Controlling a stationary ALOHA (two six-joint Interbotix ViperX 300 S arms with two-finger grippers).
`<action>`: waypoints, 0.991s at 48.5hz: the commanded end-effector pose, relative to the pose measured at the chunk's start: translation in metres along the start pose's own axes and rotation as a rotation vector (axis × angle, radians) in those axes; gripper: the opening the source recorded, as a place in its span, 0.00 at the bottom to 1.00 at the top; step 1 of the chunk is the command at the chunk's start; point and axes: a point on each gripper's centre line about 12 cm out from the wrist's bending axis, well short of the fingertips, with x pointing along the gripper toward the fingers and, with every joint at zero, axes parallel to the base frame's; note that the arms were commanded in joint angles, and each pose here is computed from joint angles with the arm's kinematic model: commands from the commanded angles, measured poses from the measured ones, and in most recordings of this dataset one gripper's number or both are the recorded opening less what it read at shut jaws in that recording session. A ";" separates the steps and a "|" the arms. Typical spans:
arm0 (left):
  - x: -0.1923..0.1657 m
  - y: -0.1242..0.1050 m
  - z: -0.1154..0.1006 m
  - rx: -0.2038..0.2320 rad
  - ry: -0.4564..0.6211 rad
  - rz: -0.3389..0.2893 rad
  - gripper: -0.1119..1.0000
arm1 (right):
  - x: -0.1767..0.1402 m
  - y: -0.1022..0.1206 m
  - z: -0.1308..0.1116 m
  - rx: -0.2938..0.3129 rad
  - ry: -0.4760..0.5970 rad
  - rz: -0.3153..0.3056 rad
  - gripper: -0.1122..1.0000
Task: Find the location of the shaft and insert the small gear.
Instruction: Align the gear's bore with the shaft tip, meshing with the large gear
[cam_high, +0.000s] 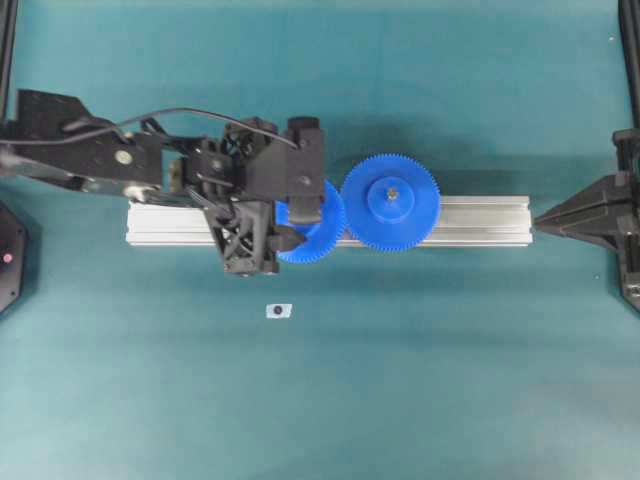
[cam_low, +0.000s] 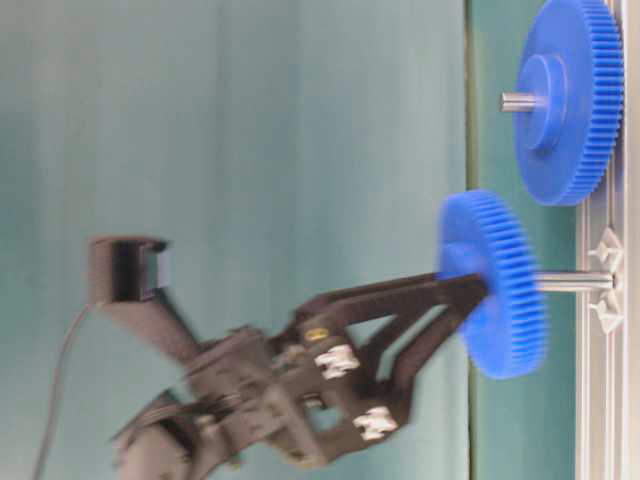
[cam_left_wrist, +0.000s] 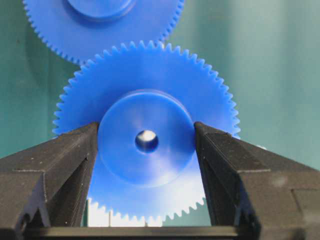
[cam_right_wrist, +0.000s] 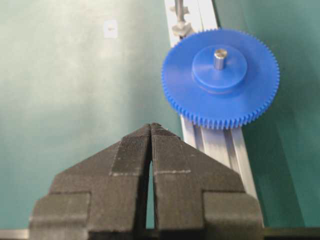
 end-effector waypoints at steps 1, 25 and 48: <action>-0.002 0.002 0.009 0.002 -0.030 0.006 0.69 | 0.000 0.000 0.003 0.011 -0.007 -0.003 0.12; 0.009 0.005 -0.004 -0.004 0.032 0.007 0.68 | -0.001 -0.002 0.004 0.015 -0.011 -0.014 0.12; -0.007 0.006 -0.015 -0.008 0.156 0.000 0.68 | 0.000 -0.003 0.003 0.017 -0.010 -0.015 0.12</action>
